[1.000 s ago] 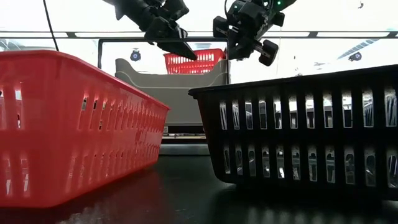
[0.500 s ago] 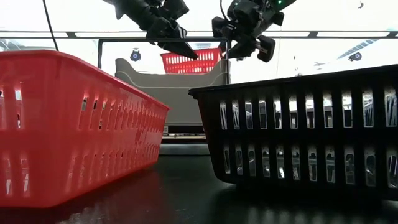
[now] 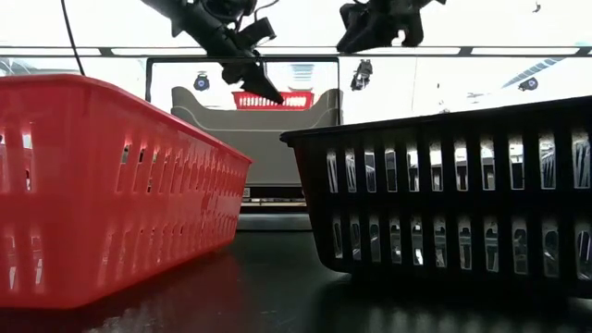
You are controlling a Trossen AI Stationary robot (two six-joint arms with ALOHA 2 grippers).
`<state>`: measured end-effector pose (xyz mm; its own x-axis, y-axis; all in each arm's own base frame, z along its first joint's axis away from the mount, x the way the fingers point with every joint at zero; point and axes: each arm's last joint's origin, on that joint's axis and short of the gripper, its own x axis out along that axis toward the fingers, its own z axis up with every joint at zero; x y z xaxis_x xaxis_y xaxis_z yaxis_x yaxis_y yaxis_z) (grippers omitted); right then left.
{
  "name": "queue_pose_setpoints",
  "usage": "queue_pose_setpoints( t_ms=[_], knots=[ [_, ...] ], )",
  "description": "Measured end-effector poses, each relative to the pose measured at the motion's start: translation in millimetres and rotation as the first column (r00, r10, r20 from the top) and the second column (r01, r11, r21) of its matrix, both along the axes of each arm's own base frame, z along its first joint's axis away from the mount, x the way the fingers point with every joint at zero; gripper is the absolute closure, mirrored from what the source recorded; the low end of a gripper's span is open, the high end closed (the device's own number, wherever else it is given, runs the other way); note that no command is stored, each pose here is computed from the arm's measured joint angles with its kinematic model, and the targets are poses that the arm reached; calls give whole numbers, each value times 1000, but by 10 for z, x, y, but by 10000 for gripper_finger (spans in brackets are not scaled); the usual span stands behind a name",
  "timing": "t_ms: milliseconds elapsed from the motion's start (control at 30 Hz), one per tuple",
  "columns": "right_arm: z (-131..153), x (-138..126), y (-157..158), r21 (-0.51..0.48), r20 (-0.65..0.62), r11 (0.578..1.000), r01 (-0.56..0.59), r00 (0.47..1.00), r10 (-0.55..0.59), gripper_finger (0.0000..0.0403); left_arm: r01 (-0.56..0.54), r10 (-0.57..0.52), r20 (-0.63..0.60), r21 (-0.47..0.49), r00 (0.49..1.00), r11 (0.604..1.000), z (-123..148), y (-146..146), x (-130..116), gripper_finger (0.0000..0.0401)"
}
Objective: Stack baskets on shelf by color
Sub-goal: Stack the top red bin on top of the red bin on the shelf
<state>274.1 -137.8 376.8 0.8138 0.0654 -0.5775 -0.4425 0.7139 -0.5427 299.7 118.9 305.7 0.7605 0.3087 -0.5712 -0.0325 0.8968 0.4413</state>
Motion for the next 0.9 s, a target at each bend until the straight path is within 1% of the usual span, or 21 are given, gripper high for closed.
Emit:
queue_pose_setpoints(
  t_ms=[67,133,233,333,433,533,633,700,900],
  knots=[
    [69,-60,33,103,8,991,80,997,-81,305,-23,23,-4,-1,1000,1000,-29,67,-31,395],
    [128,-121,68,181,7,974,135,990,-138,313,-41,41,0,-1,999,999,-63,125,-55,395],
    [159,-215,121,232,-28,958,167,986,-165,326,-47,47,11,-12,999,999,-109,196,-87,395],
    [154,-290,181,275,-67,951,142,989,-129,336,-51,52,25,-24,998,998,-106,274,-122,395],
    [120,-349,246,354,-80,933,62,996,-36,341,-37,40,54,-42,998,998,-96,354,-147,395],
    [51,-392,292,405,-70,914,1,997,30,344,-8,14,97,-64,995,998,-77,443,-176,395],
    [-43,-424,313,424,-78,906,-2,996,39,344,-26,33,92,-76,995,997,-133,536,-179,395],
    [-117,-428,315,432,-76,902,6,997,30,344,-45,51,67,-93,996,995,-205,596,-178,395],
    [-322,-427,315,457,-70,889,28,998,5,344,-57,60,26,-117,998,992,-426,710,-64,395]
  ],
)
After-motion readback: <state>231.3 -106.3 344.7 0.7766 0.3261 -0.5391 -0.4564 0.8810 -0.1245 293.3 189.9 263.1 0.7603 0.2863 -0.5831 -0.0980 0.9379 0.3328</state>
